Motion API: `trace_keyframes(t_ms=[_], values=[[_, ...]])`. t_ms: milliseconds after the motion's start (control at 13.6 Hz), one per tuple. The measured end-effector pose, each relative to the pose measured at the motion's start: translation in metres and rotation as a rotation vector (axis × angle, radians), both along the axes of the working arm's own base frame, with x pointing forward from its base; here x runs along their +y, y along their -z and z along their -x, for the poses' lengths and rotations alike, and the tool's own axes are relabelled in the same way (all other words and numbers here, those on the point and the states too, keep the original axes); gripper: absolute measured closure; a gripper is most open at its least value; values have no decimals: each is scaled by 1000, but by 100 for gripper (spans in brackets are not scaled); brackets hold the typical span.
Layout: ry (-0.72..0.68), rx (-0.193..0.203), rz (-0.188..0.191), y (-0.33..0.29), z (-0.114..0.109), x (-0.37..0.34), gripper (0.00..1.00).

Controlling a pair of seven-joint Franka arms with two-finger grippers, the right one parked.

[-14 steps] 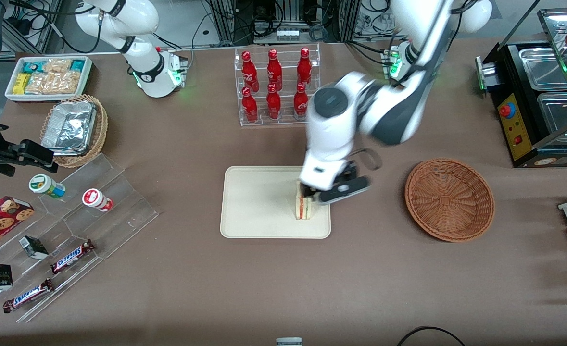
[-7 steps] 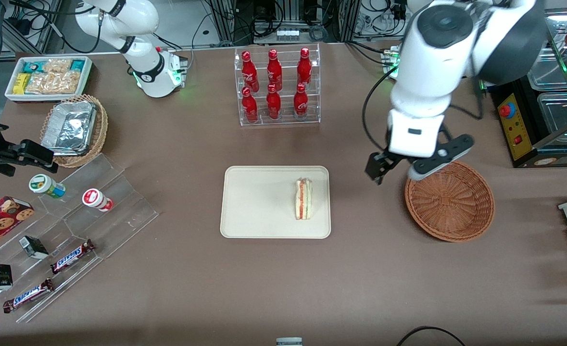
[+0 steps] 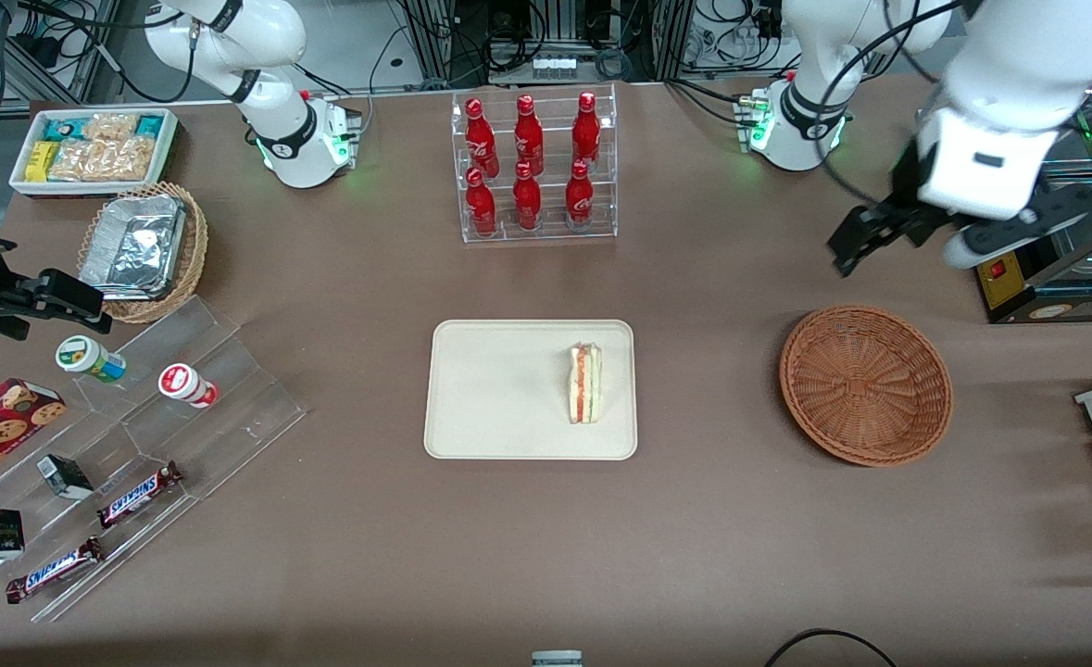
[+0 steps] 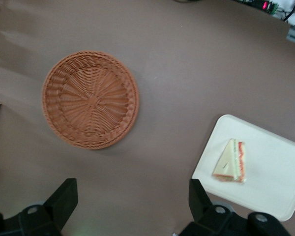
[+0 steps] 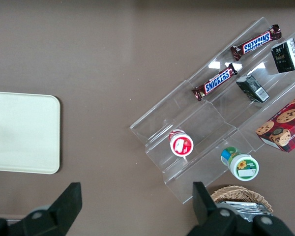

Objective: Place sandwich from basket to tray

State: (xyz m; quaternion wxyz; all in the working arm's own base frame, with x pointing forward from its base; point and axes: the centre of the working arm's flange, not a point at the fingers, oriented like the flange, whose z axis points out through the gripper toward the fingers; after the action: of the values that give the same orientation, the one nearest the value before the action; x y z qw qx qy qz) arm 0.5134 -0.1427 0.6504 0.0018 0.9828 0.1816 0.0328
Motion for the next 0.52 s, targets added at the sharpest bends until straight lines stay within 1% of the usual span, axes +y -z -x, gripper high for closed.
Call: trace_keyframes(t_ms=[148,221,369,516], values=[[52,26,16,-5,14,32,0],[75,38,16,-8,20,46,0],[97,53,8,-12,27,68,0],[91,70,-7,-14,32,82,0]])
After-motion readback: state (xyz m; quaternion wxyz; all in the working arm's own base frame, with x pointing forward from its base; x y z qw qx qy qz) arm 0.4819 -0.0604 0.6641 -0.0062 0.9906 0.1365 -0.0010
